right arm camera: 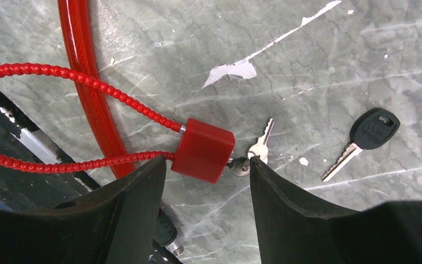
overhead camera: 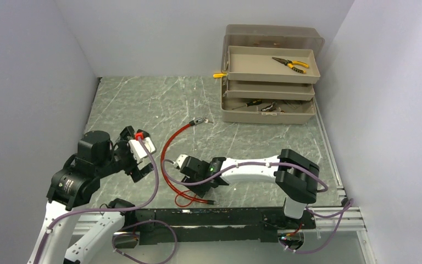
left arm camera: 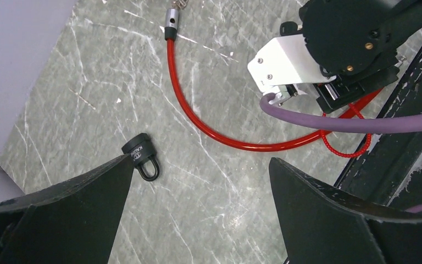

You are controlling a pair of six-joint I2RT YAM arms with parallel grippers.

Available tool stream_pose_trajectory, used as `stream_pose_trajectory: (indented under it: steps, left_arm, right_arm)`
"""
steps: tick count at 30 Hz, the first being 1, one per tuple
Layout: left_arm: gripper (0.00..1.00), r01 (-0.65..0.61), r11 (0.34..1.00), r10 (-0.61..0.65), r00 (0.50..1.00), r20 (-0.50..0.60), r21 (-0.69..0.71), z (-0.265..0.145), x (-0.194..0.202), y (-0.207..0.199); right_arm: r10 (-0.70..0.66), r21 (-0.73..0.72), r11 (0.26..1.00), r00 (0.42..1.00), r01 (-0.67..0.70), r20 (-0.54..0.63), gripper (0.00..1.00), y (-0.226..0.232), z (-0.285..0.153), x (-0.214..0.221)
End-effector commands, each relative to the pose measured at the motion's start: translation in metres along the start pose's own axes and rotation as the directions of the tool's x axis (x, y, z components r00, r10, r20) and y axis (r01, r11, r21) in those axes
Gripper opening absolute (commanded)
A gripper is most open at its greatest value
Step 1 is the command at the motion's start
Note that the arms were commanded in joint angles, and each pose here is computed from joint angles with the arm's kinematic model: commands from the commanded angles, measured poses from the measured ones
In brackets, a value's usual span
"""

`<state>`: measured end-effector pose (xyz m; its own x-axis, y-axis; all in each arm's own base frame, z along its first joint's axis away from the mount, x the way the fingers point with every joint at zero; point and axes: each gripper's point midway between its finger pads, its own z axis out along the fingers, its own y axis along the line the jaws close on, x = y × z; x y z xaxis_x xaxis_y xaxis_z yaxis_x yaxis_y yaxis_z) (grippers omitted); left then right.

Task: Unlock with the key
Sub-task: Pick up the lock from the center of the board.

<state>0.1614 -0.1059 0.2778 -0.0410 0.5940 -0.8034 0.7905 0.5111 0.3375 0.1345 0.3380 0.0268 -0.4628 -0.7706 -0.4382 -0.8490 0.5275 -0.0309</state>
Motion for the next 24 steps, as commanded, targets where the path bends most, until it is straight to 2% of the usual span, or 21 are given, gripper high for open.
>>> stream_pose_trajectory:
  steps: [1, 5, 11, 18, 22, 24]
  left_arm:
    - [0.99, -0.013, 0.999, 0.014, 1.0, 0.023, -0.048, -0.005, -0.002, 0.005]
    - [0.99, -0.029, 0.996, 0.032, 0.999, 0.031, -0.085, -0.013, -0.001, 0.007]
    - [0.99, 0.045, 0.999, -0.045, 0.999, -0.005, -0.01, -0.009, 0.008, -0.009]
    - [0.99, 0.037, 0.992, -0.015, 0.984, 0.175, -0.122, -0.03, -0.005, -0.012]
    - [0.99, 0.059, 0.984, -0.028, 0.983, 0.183, -0.166, -0.044, -0.005, -0.011]
    - [0.99, 0.092, 0.976, -0.053, 0.979, 0.196, -0.197, -0.049, -0.006, -0.008]
  right_arm:
    - [0.028, 0.123, 0.992, 0.998, -0.022, -0.053, 0.6, -0.016, 0.005, 0.014]
    - [0.059, 0.107, 0.993, 0.994, -0.05, -0.088, 0.54, -0.011, 0.015, 0.023]
    - [0.11, 0.139, 0.985, 0.992, -0.101, -0.062, 0.32, -0.013, 0.022, 0.02]
    - [0.135, 0.236, 0.96, 0.987, -0.151, 0.082, 0.09, -0.03, -0.002, -0.023]
    - [0.123, 0.268, 0.948, 0.974, -0.172, 0.19, 0.01, -0.035, -0.021, -0.057]
    - [0.099, 0.292, 0.942, 0.969, -0.164, 0.227, 0.0, -0.036, -0.03, -0.07]
